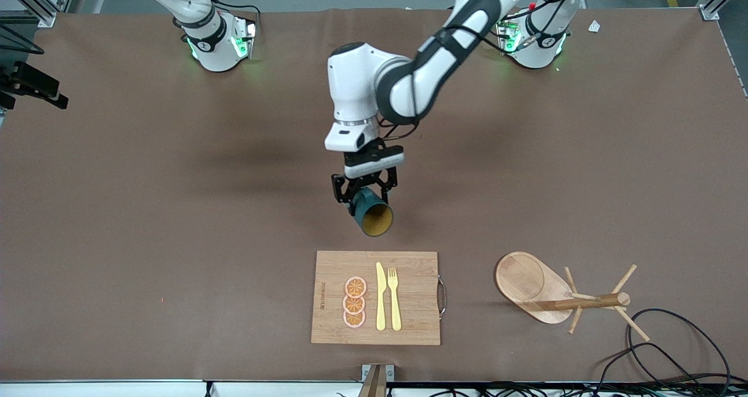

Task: Transfer cup from left to right arm and place
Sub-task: 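Carry the teal mug to the table middle with the left gripper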

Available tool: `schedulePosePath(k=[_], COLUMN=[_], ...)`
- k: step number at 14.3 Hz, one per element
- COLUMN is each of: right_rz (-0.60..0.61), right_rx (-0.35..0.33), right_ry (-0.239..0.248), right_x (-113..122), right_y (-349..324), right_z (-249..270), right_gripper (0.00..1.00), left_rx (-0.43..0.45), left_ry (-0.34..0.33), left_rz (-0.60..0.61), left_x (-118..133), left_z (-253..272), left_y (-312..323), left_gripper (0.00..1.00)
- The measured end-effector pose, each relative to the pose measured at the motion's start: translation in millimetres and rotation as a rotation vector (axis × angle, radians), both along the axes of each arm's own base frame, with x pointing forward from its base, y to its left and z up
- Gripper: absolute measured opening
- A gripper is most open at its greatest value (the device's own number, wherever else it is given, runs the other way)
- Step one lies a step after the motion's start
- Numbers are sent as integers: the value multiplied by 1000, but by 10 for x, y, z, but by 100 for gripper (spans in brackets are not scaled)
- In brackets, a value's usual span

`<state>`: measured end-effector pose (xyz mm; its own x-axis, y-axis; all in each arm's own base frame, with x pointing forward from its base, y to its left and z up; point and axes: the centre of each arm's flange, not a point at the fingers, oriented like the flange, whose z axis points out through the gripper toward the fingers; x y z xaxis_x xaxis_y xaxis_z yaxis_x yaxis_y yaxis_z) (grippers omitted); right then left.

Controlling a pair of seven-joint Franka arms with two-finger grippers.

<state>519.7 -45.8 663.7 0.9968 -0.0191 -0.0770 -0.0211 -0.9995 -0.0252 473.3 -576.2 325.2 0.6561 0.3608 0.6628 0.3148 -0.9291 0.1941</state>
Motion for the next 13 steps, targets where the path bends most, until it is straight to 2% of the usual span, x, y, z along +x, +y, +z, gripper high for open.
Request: schedulePosePath(k=[2, 5, 8, 13], right_rz=[0, -1, -1, 1], right_rx=[0, 0, -1, -1], right_ry=[0, -3, -5, 10], right_x=[0, 0, 0, 52], right_y=[1, -2, -2, 9], right_z=[1, 14, 23, -58], right_gripper=[100, 100, 100, 100], left_rx=[54, 85, 164, 234], left_ry=[-74, -177, -267, -380], left_rz=[-12, -36, -45, -85], left_x=[-262, -603, -815, -1074], left_z=[-254, -666, -1166, -1800], left_y=[-178, -384, -423, -431], left_gripper=[84, 84, 84, 84])
